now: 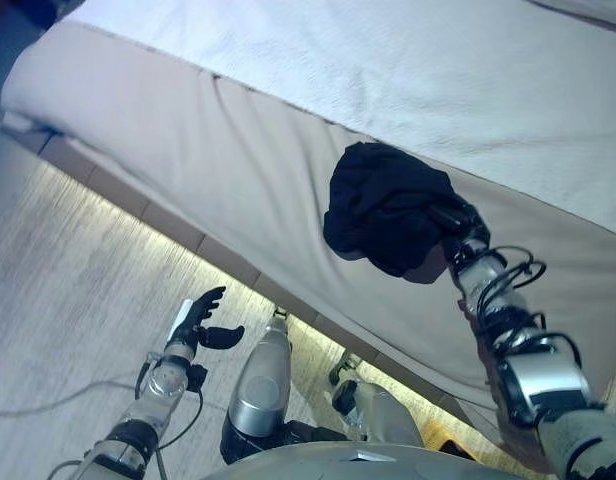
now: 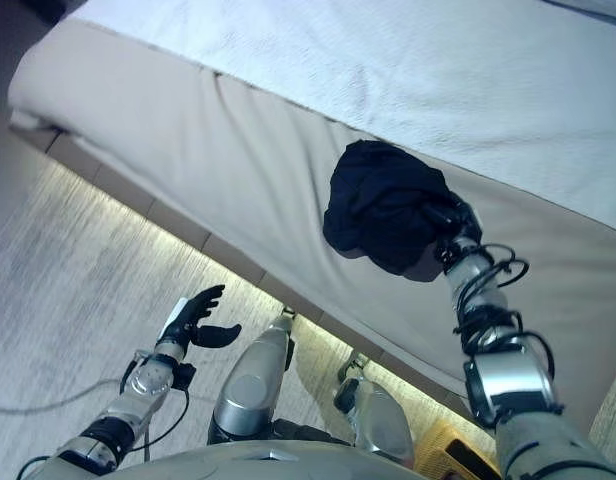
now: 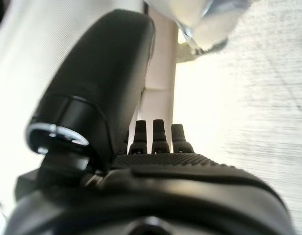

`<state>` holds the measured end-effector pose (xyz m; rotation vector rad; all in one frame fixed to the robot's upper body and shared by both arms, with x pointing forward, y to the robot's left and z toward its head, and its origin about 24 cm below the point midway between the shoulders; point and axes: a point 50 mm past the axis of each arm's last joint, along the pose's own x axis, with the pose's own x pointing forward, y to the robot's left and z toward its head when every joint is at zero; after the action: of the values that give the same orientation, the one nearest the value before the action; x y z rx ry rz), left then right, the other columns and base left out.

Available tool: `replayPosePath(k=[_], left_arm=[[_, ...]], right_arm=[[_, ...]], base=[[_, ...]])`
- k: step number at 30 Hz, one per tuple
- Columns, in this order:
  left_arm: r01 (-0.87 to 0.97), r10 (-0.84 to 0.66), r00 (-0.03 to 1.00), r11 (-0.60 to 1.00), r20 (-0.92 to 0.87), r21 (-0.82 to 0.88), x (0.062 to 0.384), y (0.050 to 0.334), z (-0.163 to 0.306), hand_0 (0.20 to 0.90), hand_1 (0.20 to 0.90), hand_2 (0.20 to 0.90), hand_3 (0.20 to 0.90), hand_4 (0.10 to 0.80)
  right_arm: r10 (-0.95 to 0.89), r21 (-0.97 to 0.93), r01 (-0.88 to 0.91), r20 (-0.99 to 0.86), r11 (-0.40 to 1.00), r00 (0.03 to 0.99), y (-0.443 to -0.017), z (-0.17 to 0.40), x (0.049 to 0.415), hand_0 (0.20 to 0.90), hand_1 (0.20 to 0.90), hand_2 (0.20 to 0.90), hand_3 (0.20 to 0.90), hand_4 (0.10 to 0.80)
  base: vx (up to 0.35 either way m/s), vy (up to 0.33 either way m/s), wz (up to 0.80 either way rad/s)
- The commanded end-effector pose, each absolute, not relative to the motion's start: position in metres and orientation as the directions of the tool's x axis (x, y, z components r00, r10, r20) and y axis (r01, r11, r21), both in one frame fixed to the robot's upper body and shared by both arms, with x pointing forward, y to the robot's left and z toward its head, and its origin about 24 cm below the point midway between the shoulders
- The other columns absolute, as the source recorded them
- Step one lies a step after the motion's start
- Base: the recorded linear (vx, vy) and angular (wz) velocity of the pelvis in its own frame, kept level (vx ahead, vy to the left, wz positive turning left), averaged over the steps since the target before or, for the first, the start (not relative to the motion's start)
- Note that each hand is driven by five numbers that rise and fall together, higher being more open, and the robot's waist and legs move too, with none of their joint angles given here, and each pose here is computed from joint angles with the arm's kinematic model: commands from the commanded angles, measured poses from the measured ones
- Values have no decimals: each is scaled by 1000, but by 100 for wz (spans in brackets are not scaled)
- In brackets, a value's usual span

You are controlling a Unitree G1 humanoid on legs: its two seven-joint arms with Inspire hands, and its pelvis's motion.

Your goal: Pick up the clothes from the bed and place them into the basket

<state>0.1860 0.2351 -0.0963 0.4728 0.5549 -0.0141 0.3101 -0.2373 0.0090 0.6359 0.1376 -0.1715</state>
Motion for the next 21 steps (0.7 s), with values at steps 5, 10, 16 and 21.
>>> replayPosePath(k=[5,10,16,21], left_arm=[[193,140,780,874,-610,447,132,231,-124,900,900,900,900,800],[192,150,765,876,-627,444,130,228,-128,900,900,900,900,800],[160,132,770,907,-624,389,124,217,-130,900,900,900,900,800],[263,16,789,895,-614,361,136,211,-124,900,900,900,900,800]], right_arm=[[2,697,-170,235,697,972,-217,34,274,300,300,300,200,100],[-29,753,-252,338,607,941,-206,45,260,300,300,300,200,100],[-27,759,-342,427,555,904,-187,60,258,300,300,300,200,100],[-221,796,-278,451,537,865,-202,71,252,300,300,300,200,100]], base=[[36,24,-27],[17,59,-28],[22,115,-95],[-58,219,-75]])
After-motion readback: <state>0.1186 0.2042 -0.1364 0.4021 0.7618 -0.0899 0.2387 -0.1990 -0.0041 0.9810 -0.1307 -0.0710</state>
